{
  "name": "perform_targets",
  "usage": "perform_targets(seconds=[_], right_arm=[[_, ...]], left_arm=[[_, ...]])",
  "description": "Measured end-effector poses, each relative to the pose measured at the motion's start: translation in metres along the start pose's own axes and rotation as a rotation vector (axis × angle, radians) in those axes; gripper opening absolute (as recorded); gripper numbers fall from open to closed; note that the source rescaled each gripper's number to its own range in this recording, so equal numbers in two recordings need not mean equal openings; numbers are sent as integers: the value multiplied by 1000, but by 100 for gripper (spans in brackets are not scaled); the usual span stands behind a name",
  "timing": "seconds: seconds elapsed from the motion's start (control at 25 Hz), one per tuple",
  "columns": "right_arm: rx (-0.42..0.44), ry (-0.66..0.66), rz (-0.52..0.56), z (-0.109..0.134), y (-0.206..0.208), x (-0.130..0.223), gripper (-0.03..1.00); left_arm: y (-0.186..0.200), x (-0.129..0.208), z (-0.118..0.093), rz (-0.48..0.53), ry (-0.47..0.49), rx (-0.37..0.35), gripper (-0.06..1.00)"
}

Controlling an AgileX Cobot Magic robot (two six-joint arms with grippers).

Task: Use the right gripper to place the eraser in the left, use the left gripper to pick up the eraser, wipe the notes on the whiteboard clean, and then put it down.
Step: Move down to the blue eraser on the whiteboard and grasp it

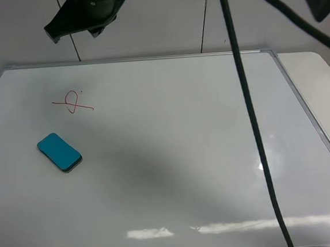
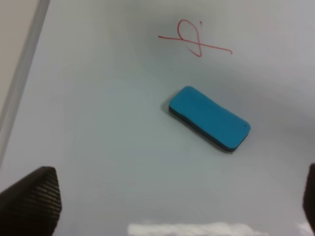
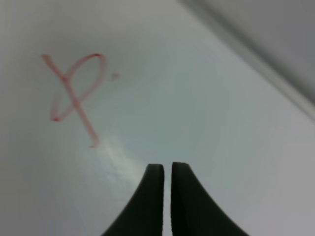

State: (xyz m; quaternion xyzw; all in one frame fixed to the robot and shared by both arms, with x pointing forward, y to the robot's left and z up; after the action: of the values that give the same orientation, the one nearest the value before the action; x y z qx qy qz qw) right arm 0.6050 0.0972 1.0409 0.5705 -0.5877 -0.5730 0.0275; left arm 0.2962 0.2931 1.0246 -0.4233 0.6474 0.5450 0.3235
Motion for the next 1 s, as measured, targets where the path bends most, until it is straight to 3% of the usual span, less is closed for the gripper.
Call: perform_targets(seconds=[0.36,0.52,0.72,0.84,0.92,1.0], right_arm=[[84,98,-44,-49,48,15,0],[108,88,-82,-81,81,56,0],[125,10,-120,-100,119,112,3],[154,-92,-86,-113,139,149,20],[176,-146,-52,-121,152,173,41],[197,-205,-24,-127,164,199,70]], left_arm=[[0,0,0,0,0,0,100],[0,0,0,0,0,0,100],[0,0,0,0,0,0,100],[0,0,0,0,0,0,100],[0,0,0,0,0,0,100],[0,0,0,0,0,0,100]])
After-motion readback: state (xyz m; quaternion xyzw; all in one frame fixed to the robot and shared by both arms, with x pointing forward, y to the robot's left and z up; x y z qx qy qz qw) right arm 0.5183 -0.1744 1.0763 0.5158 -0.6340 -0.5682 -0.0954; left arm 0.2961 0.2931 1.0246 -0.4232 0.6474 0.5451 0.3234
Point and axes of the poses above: a point on each arm's last joint axis where the gripper is mounted, y pointing back along that axis away from the gripper, z along the wrist's bending axis when the last joint is at zero, x = y × z, the point moved 7 cm from there along -y, pointing out along that axis toward the gripper, and after that the axes turned 8 degrees about y, right-handed, at the moved point
